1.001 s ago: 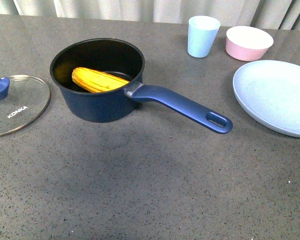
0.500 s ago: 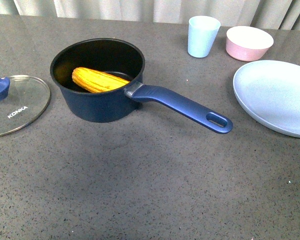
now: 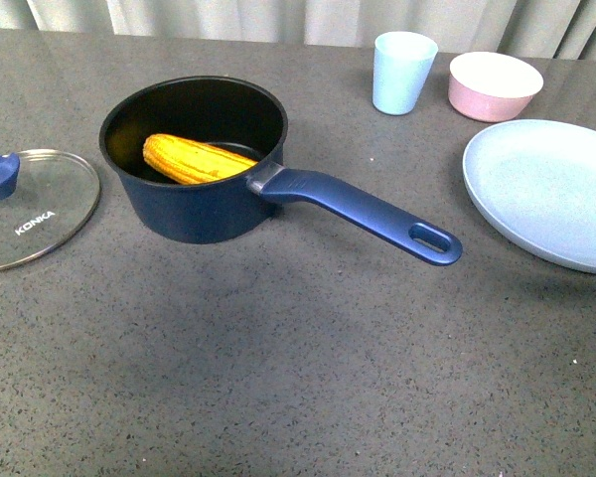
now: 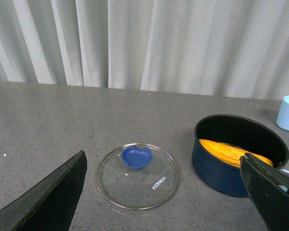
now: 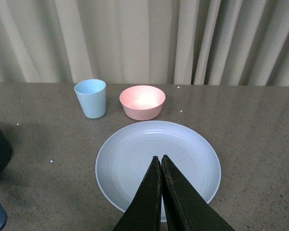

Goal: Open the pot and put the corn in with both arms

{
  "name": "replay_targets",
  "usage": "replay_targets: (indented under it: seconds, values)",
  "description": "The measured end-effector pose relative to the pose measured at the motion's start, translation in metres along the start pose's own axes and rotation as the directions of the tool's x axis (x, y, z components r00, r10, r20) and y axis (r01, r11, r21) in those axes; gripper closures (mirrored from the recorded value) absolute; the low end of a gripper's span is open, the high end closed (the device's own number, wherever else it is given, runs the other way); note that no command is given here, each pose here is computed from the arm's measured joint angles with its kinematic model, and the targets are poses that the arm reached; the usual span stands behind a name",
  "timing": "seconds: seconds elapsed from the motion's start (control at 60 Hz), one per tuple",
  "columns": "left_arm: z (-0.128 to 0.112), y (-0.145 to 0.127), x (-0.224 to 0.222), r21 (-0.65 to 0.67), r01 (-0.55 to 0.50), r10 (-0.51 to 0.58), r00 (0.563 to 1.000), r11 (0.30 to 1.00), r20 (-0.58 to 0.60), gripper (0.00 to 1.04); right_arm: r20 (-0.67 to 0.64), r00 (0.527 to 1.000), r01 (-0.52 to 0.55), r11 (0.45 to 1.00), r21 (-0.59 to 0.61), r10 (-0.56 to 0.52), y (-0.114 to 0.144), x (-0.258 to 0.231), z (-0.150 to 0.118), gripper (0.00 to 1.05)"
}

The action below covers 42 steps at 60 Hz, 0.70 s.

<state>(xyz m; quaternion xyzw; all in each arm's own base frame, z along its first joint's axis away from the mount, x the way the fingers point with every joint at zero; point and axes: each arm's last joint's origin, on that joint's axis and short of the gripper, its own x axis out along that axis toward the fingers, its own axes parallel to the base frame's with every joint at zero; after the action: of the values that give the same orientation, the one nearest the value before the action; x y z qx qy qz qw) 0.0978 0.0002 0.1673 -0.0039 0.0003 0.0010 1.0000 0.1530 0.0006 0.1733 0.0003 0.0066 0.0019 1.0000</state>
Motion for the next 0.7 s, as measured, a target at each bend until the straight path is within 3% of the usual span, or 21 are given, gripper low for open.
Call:
replay_targets:
  seconds: [0.701]
  values:
    - [0.000, 0.000, 0.000, 0.000, 0.000, 0.000, 1.000, 1.000, 0.000, 0.09, 0.034, 0.999, 0.000, 1.000, 0.000, 0.000, 0.000, -0.031, 0.000, 1.03]
